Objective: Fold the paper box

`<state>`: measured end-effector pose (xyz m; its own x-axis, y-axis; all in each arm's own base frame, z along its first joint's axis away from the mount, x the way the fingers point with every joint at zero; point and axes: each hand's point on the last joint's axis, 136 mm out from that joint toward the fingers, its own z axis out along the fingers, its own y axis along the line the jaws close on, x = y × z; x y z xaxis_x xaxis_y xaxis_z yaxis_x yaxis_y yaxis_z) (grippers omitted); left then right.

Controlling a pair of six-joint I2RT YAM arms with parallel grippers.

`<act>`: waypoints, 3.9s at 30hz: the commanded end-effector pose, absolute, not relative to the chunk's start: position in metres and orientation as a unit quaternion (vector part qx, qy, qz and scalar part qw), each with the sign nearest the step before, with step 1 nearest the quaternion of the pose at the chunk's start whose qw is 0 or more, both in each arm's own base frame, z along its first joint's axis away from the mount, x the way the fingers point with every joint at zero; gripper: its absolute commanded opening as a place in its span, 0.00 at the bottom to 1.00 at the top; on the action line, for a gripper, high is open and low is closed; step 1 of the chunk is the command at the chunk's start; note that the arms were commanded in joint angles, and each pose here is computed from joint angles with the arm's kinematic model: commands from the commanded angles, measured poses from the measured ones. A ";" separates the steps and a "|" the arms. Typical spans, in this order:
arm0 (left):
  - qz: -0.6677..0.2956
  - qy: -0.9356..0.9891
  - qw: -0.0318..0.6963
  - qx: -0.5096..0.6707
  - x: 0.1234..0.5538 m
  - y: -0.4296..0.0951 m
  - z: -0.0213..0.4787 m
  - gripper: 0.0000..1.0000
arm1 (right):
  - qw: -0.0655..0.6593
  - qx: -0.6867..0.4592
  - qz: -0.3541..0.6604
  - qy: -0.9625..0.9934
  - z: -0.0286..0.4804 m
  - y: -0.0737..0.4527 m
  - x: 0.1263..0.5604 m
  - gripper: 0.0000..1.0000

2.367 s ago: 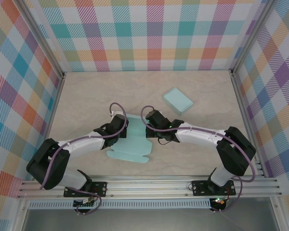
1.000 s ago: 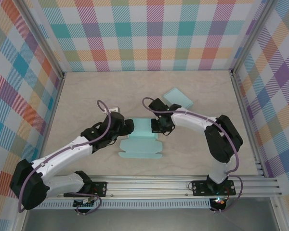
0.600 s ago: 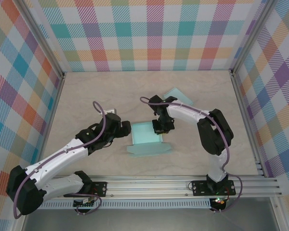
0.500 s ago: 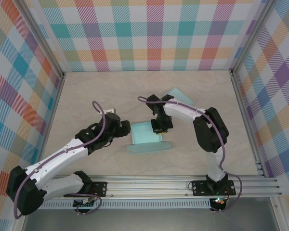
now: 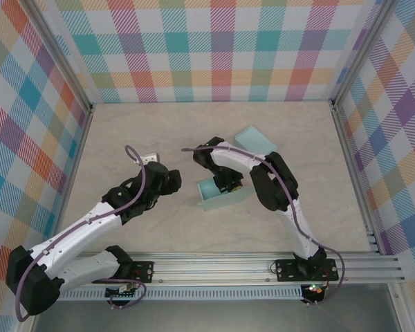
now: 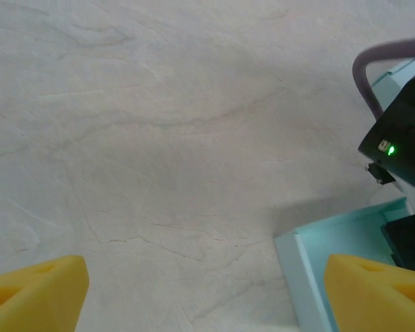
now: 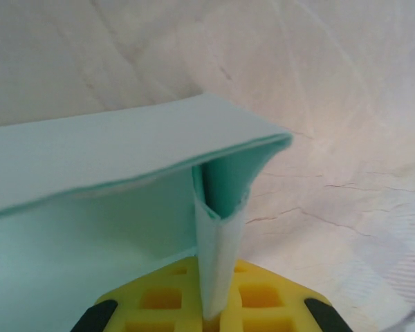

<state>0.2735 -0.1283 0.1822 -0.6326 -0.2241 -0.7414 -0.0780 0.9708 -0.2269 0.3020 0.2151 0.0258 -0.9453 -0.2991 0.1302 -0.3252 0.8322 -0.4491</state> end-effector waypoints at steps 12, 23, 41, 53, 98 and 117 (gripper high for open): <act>-0.037 0.896 0.427 -0.114 0.278 -0.099 0.185 0.86 | 0.006 0.173 0.182 -0.968 0.018 0.233 0.306 0.51; -0.019 0.907 0.408 -0.099 0.292 -0.100 0.180 0.78 | -0.112 0.173 0.096 -0.974 0.128 0.251 0.327 0.89; 0.002 0.938 0.345 -0.029 0.369 -0.144 0.107 0.56 | -0.318 0.002 -0.023 -0.948 0.236 0.136 0.239 1.00; -0.071 0.956 0.283 -0.013 0.361 -0.177 0.059 0.35 | -0.189 -0.089 -0.264 -0.942 0.084 0.188 0.184 0.90; -0.218 0.903 0.364 0.073 0.260 -0.294 0.099 0.33 | -0.228 -0.086 -0.256 -0.935 0.101 0.156 0.367 0.50; -0.171 0.830 0.424 0.319 0.371 -0.218 0.178 0.79 | -0.315 -0.027 -0.235 -0.919 0.198 0.115 0.260 0.58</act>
<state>0.3717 -0.1997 0.1716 -0.5380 0.2577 -0.8026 0.5032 0.8621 -0.0604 0.2768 0.1032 0.2085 -0.7349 0.2708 -0.6218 -0.0419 0.8970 0.4401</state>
